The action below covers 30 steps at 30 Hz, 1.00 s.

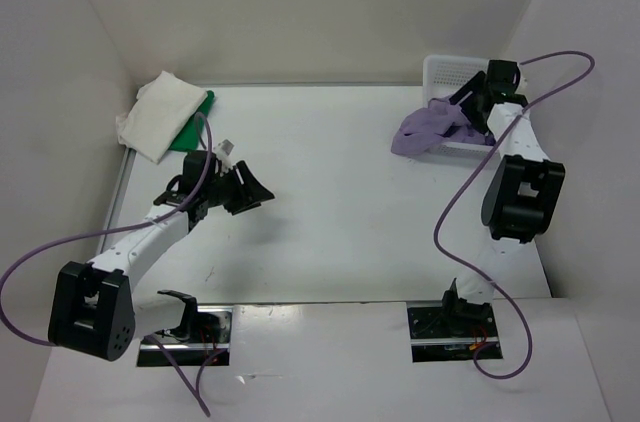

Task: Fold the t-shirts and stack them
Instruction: Grab crumpled tshirt from bin with the right arm

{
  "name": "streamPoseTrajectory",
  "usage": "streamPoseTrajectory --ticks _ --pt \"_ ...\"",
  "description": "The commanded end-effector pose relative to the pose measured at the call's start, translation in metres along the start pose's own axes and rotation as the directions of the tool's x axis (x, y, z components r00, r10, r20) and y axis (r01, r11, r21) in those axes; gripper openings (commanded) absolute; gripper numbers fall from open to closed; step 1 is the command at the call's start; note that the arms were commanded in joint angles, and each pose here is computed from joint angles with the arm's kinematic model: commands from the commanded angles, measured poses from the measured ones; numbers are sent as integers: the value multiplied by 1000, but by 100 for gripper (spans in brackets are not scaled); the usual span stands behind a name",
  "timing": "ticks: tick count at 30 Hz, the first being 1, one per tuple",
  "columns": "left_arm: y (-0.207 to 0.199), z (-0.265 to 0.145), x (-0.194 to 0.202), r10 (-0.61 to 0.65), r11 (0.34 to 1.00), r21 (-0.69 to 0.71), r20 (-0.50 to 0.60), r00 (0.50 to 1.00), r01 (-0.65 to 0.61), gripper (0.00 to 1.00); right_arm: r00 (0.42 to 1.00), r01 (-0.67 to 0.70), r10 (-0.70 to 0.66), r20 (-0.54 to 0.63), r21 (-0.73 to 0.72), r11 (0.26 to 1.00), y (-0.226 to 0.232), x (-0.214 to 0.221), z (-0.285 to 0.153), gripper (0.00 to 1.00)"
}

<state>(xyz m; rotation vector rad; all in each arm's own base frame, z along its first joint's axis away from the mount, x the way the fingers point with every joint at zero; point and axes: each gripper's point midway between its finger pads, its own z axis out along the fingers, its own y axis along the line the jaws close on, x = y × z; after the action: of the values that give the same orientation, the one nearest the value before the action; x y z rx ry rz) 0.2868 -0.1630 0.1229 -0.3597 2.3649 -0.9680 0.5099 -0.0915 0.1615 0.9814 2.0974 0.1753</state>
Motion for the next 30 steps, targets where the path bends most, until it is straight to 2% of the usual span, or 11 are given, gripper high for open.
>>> streamPoseTrajectory --ticks 1,4,9,10,11,15,19,22,25,28,30 --pt "-8 1 -2 10 999 43 4 1000 -11 60 1000 -10 10 20 -15 1000 7 -2 17 83" --pt "-5 5 -2 6 999 36 -4 1000 -6 60 996 -27 26 -84 -10 1000 3 24 34 83" --pt "-6 5 -3 10 999 42 3 1000 -10 60 991 -73 66 -115 -61 995 10 34 35 81" --pt "-6 5 -3 10 999 42 3 1000 -10 60 990 -88 78 -118 -80 993 15 34 34 76" --pt "-6 5 -3 10 999 42 3 1000 -10 60 988 -99 83 -127 -124 987 25 31 32 54" --pt "-4 7 -2 -4 999 35 -5 1000 4 60 994 -100 86 -73 -225 969 51 8 19 11" --pt "-11 2 -5 -2 999 52 13 1000 1 60 993 -78 104 56 -343 936 82 -36 -28 0" --pt "-7 3 -3 -6 999 40 13 1000 5 60 980 -25 113 161 -471 882 112 -71 -92 0" --pt "-14 1 -13 3 999 46 35 999 -5 60 964 65 119 237 -648 759 158 -101 -188 0" --pt "-23 -2 -29 18 998 52 67 998 -22 60 945 227 80 318 -812 538 220 -106 -315 0" --pt "-25 0 -36 20 999 46 78 997 -23 60 948 281 29 316 -881 381 255 -78 -377 0"
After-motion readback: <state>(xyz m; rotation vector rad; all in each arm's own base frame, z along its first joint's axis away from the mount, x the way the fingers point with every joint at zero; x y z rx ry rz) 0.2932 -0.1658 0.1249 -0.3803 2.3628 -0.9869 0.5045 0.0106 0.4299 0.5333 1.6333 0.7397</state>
